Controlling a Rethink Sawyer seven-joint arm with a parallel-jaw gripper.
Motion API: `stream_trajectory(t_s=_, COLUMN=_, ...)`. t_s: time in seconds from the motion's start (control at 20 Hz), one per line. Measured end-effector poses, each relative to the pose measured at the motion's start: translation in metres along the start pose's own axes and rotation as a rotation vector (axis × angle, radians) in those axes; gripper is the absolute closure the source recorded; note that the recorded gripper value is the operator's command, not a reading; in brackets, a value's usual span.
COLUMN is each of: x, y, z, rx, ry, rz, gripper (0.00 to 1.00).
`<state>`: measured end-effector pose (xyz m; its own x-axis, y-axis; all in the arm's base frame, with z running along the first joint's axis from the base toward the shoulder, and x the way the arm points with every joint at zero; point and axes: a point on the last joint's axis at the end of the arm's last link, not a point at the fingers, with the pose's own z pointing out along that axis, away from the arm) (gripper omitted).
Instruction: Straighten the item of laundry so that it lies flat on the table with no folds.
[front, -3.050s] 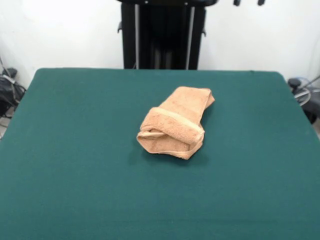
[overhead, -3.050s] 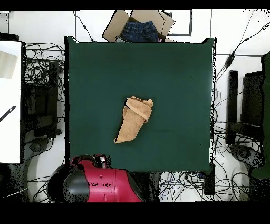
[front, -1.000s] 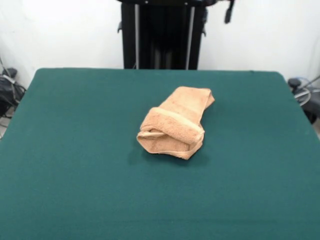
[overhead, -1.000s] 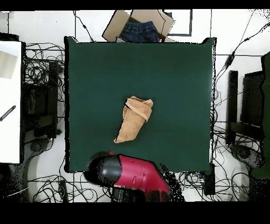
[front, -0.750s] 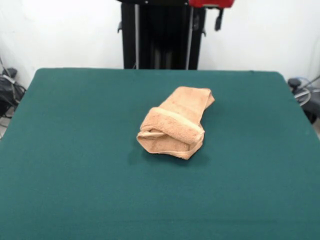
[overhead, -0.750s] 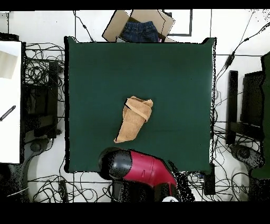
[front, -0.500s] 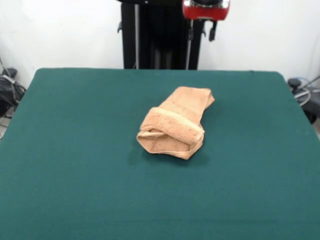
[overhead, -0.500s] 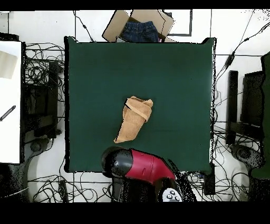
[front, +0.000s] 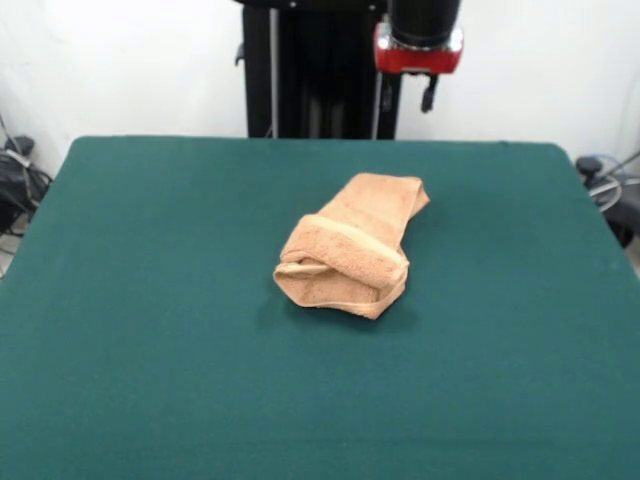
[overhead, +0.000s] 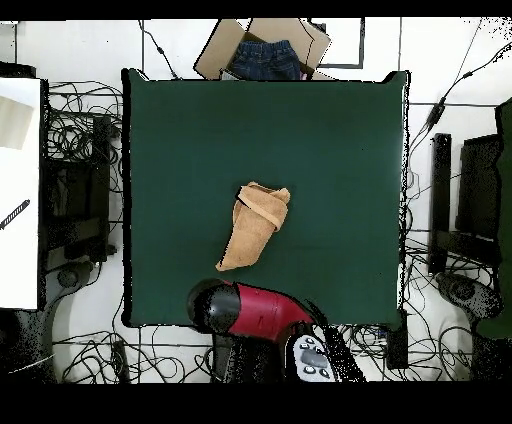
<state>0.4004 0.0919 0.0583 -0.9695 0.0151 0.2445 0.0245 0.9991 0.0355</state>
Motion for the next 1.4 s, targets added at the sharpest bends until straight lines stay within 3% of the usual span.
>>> stream_trajectory(t_s=0.8, x=0.01, y=0.003, z=0.052, rx=-0.013, ry=0.091, rz=-0.003, gripper=0.0)
stream_trajectory(t_s=1.15, x=0.002, y=0.007, z=0.065, rx=-0.009, ry=0.097, rz=-0.018, gripper=0.0)
stream_trajectory(t_s=1.4, x=-0.003, y=0.009, z=0.06, rx=-0.006, ry=0.084, rz=-0.024, gripper=0.0)
